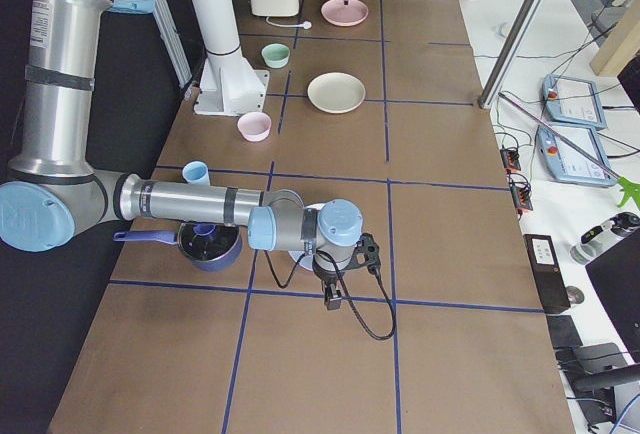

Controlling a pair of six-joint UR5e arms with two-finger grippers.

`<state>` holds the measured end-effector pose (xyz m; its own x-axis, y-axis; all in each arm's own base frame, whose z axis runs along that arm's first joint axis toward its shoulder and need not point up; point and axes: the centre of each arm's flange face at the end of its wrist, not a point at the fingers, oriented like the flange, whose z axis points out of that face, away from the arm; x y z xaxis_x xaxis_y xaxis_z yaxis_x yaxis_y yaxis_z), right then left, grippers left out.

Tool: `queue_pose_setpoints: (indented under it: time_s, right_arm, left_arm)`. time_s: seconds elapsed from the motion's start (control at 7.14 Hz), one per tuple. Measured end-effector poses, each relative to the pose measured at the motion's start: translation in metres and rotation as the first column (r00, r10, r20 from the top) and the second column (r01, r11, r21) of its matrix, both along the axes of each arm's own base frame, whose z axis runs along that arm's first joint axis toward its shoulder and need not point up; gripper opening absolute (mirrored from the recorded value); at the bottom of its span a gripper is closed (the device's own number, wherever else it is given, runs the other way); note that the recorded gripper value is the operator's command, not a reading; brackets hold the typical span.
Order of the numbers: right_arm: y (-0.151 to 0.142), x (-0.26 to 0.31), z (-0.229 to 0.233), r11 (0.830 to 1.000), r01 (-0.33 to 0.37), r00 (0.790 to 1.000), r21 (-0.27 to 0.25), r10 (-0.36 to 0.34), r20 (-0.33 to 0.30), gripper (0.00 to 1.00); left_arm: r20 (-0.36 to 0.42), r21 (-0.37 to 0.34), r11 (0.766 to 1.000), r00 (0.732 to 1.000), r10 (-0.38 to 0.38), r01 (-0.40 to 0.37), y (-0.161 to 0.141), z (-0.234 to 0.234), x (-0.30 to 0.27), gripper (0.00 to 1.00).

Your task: Stack three plates with pink and blue

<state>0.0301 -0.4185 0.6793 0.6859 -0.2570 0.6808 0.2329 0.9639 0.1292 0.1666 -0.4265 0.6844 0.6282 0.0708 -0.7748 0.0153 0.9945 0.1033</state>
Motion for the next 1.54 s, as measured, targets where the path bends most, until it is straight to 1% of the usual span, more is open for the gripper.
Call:
queue_pose_setpoints:
  time_s: [0.28,0.42,0.56,0.7,0.84,0.98,1.12,1.26,1.54]
  right_arm:
    - [0.0,0.0,0.0,1.0,0.0,1.0,0.0,0.0,0.0,1.0]
    - [0.0,0.0,0.0,1.0,0.001,1.0,-0.001,-0.001,0.001,1.0]
    - [0.001,-0.001,0.001,1.0,0.001,1.0,-0.001,-0.001,0.001,1.0]
    - [0.001,-0.001,0.001,1.0,0.001,1.0,-0.002,-0.001,0.0,1.0]
    - [0.001,-0.001,0.002,1.0,0.001,1.0,-0.004,-0.001,0.0,1.0]
    - [0.001,-0.001,0.003,1.0,0.001,1.0,-0.007,-0.001,0.0,1.0]
    - [0.002,-0.001,0.004,1.0,0.001,1.0,-0.009,-0.001,0.0,1.0]
    - [0.002,-0.001,0.004,1.0,0.001,1.0,-0.01,-0.001,0.001,1.0]
    - [0.002,0.0,0.005,1.0,0.001,1.0,-0.011,-0.001,0.001,1.0]
  left_arm:
    - [-0.065,-0.026,0.998,0.997,0.047,-0.049,0.004,-0.008,0.004,0.0]
    - [-0.088,-0.026,0.998,0.995,0.055,-0.058,0.002,-0.018,0.006,0.0]
    - [-0.115,-0.029,0.999,0.993,0.039,-0.042,-0.007,-0.039,0.012,0.0]
    - [-0.158,-0.054,0.998,0.987,-0.002,-0.007,-0.023,-0.072,0.022,0.0]
    - [-0.213,-0.091,0.995,0.976,-0.048,0.029,-0.046,-0.115,0.038,0.0]
    - [-0.267,-0.117,0.992,0.961,-0.076,0.047,-0.07,-0.163,0.064,0.0]
    - [-0.314,-0.136,0.99,0.946,-0.079,0.038,-0.083,-0.214,0.105,0.0]
    - [-0.348,-0.152,0.988,0.935,-0.071,0.018,-0.084,-0.265,0.159,0.0]
    - [-0.359,-0.144,0.99,0.932,-0.058,0.006,-0.063,-0.345,0.255,0.0]
